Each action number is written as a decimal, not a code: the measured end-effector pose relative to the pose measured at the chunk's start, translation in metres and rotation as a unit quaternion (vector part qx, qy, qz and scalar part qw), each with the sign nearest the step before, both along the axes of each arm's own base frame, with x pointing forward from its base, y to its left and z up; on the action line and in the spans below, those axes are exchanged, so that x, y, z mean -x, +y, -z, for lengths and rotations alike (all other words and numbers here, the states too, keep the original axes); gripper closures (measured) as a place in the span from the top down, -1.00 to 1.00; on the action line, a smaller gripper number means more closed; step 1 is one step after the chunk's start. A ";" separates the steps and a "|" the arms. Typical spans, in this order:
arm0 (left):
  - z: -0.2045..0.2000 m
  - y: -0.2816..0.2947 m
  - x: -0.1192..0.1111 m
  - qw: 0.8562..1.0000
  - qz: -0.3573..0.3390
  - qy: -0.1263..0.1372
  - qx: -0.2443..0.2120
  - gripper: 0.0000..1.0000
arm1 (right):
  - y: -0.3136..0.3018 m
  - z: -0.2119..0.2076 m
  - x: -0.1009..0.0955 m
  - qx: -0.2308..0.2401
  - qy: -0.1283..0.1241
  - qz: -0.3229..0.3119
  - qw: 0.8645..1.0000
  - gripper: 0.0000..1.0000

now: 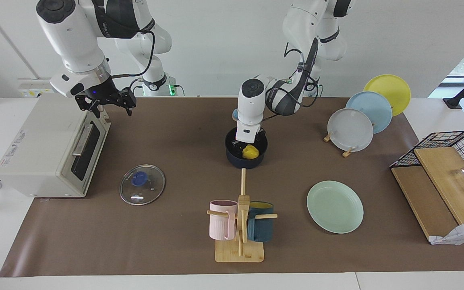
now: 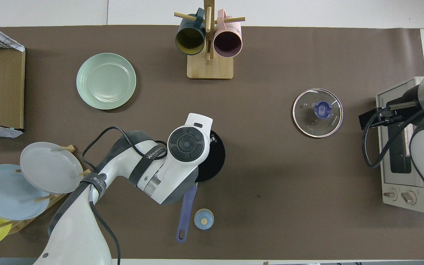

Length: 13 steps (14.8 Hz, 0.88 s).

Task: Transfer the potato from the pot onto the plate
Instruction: 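Grasp the yellow potato inside the pot with the left gripper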

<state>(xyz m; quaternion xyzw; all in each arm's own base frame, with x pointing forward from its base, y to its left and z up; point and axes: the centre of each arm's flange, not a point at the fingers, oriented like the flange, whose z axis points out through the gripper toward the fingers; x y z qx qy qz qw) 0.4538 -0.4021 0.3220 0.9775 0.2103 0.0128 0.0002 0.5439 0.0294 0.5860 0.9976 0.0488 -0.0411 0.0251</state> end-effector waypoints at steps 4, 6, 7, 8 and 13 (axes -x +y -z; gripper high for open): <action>-0.006 -0.001 -0.002 1.000 0.008 -0.002 0.000 0.40 | 0.000 0.000 0.000 0.000 0.000 0.000 1.000 1.00; -0.021 -0.001 -0.002 1.000 0.018 -0.002 -0.001 0.40 | 0.000 0.000 0.000 0.000 0.000 0.000 1.000 1.00; -0.032 0.000 0.000 1.000 0.023 -0.003 -0.002 0.40 | 0.000 0.000 0.000 0.000 0.000 0.000 1.000 1.00; -0.045 0.001 0.002 1.000 0.029 -0.004 -0.002 0.40 | 0.000 0.000 0.000 0.000 0.000 0.000 1.000 1.00; -0.111 0.015 0.005 0.999 0.055 -0.001 -0.004 0.40 | 0.000 0.000 0.000 0.000 0.000 0.000 1.000 1.00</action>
